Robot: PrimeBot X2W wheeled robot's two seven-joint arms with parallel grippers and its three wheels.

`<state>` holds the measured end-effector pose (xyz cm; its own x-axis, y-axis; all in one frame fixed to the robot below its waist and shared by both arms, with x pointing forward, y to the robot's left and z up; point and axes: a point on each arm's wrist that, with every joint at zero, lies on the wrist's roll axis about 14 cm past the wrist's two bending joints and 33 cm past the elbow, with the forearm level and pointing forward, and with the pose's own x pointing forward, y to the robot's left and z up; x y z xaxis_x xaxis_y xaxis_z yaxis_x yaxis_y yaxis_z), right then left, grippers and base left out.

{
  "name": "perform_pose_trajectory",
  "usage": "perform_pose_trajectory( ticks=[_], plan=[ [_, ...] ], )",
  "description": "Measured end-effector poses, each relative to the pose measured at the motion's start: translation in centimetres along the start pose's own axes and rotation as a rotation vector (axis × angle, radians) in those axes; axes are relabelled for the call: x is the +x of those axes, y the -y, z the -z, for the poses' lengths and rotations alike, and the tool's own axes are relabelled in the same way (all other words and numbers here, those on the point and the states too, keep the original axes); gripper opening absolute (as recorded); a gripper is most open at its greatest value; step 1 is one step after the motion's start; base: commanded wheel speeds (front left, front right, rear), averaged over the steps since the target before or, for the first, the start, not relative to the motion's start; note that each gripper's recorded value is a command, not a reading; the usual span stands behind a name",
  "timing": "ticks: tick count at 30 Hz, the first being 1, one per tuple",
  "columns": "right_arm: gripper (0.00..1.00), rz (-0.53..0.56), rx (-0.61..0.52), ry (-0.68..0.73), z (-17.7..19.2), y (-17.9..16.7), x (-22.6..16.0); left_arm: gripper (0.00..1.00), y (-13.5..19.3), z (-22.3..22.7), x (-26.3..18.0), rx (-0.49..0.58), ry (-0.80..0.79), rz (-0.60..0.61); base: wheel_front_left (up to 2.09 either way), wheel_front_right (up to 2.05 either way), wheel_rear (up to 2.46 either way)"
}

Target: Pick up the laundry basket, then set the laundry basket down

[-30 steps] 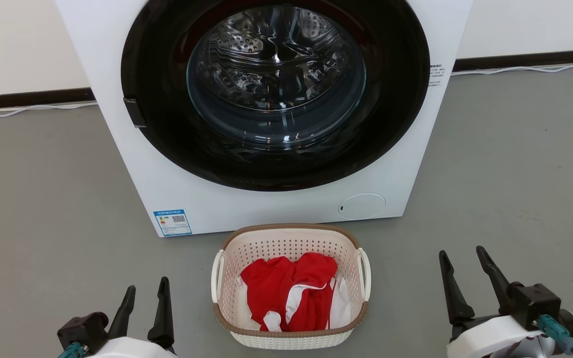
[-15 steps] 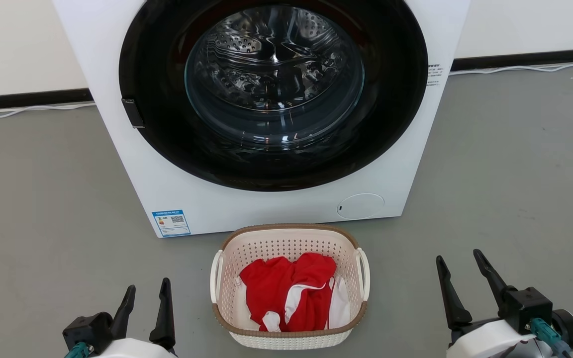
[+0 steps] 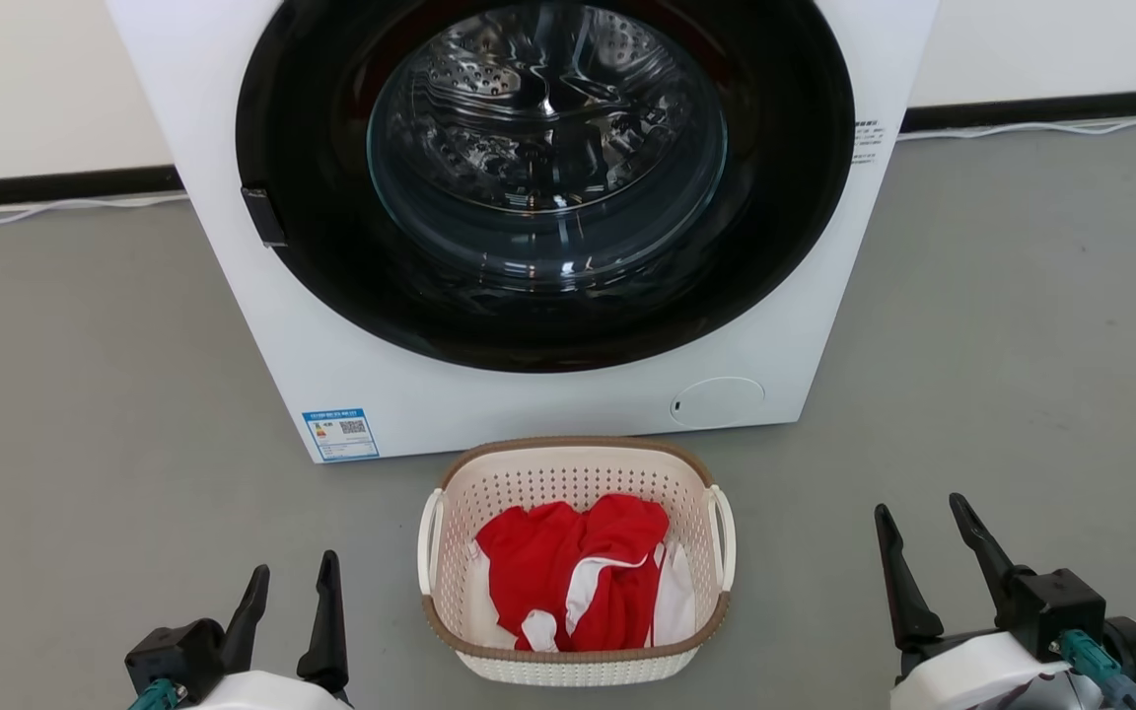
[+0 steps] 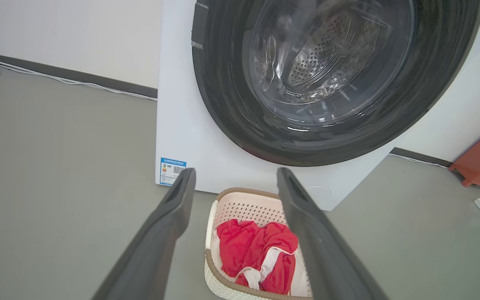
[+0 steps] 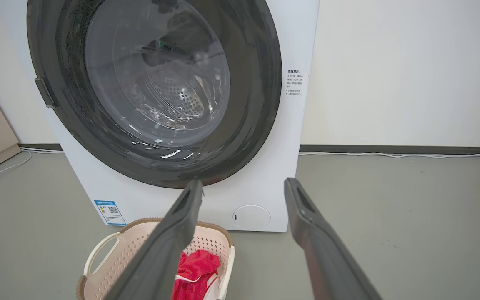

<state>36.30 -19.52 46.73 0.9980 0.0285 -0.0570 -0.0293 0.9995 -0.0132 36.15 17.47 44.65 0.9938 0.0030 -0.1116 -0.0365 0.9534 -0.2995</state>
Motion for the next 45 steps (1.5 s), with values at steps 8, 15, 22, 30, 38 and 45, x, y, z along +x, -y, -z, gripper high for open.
perform_pose_trajectory(
  ticks=[8,15,22,30,38,45],
  plan=[
    [1.0,-0.004,-0.003,-0.007,0.2,-0.2,1.5,1.0,0.1,0.8,1.0,0.017,-0.027,0.004,0.0,0.0,0.0],
    [1.0,-0.004,0.011,-0.017,0.5,-0.2,3.6,1.0,0.4,1.2,2.9,0.023,-0.042,0.012,0.0,0.0,0.0],
    [1.0,-0.001,0.052,-0.061,2.1,-0.3,5.9,1.0,0.8,2.1,5.5,0.031,-0.069,0.023,0.0,0.0,0.0],
    [1.0,-0.022,0.061,-0.156,5.7,-1.1,9.5,1.0,1.0,4.9,9.1,0.034,-0.142,0.03,0.0,0.0,0.0],
    [1.0,-0.049,0.09,-0.215,8.7,-2.2,13.3,1.0,1.0,8.7,12.7,0.066,-0.237,0.044,0.0,0.0,0.0],
    [1.0,-0.075,0.076,-0.323,13.4,-3.0,14.9,1.0,0.7,12.5,15.4,0.084,-0.329,0.047,0.0,0.0,0.0]
  ],
)
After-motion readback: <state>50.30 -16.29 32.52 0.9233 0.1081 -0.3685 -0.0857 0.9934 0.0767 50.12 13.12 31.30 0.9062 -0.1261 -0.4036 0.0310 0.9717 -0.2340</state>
